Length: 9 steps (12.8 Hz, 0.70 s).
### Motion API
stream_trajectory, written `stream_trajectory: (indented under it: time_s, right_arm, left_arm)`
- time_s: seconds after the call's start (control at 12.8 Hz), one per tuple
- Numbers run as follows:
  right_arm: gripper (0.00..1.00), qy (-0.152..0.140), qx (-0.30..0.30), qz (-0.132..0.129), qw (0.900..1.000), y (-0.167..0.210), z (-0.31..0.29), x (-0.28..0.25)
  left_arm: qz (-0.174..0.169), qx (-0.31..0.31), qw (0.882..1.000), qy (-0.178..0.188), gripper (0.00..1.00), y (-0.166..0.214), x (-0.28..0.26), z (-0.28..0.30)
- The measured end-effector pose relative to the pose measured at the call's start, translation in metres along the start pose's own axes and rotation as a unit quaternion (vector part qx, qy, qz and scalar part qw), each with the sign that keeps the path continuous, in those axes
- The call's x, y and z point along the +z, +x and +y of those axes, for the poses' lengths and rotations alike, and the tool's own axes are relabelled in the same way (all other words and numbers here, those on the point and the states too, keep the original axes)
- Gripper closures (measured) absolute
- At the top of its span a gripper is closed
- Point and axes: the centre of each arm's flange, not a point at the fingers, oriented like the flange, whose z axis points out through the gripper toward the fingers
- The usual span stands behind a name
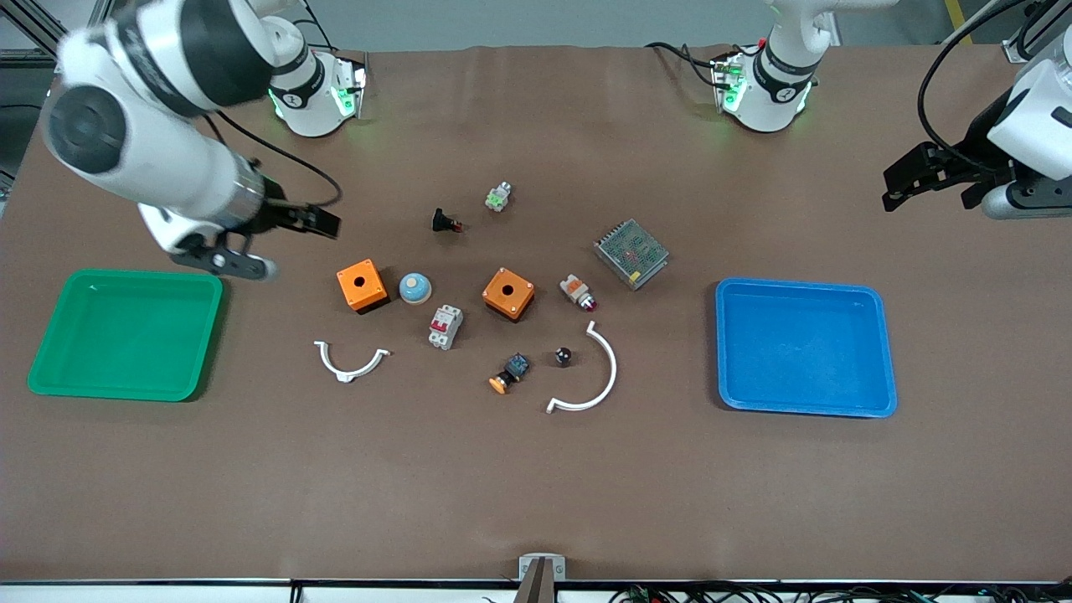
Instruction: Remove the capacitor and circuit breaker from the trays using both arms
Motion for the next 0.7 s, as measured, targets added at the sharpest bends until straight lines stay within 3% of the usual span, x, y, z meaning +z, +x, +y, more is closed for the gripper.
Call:
stream_trajectory:
  time_s: [0.31,0.39,0.7]
  right_arm:
    - [0.0,0.026,-0.023,0.003,0.999,0.021,0.124,-0.03]
    - [0.0,0.02,-0.019,0.008,1.0,0.026,0.15,-0.032]
    - [0.0,0.008,-0.029,0.038,0.999,0.029,0.179,-0.053]
  left_arm:
    - [-0.001,-0.008,1.0,0.0,0.0,-0.001,0.0,0.003]
    - [-0.002,-0.008,1.0,0.0,0.0,-0.001,0.0,0.003]
    - [0.0,-0.009,1.0,0.0,0.0,-0.003,-0.002,0.001]
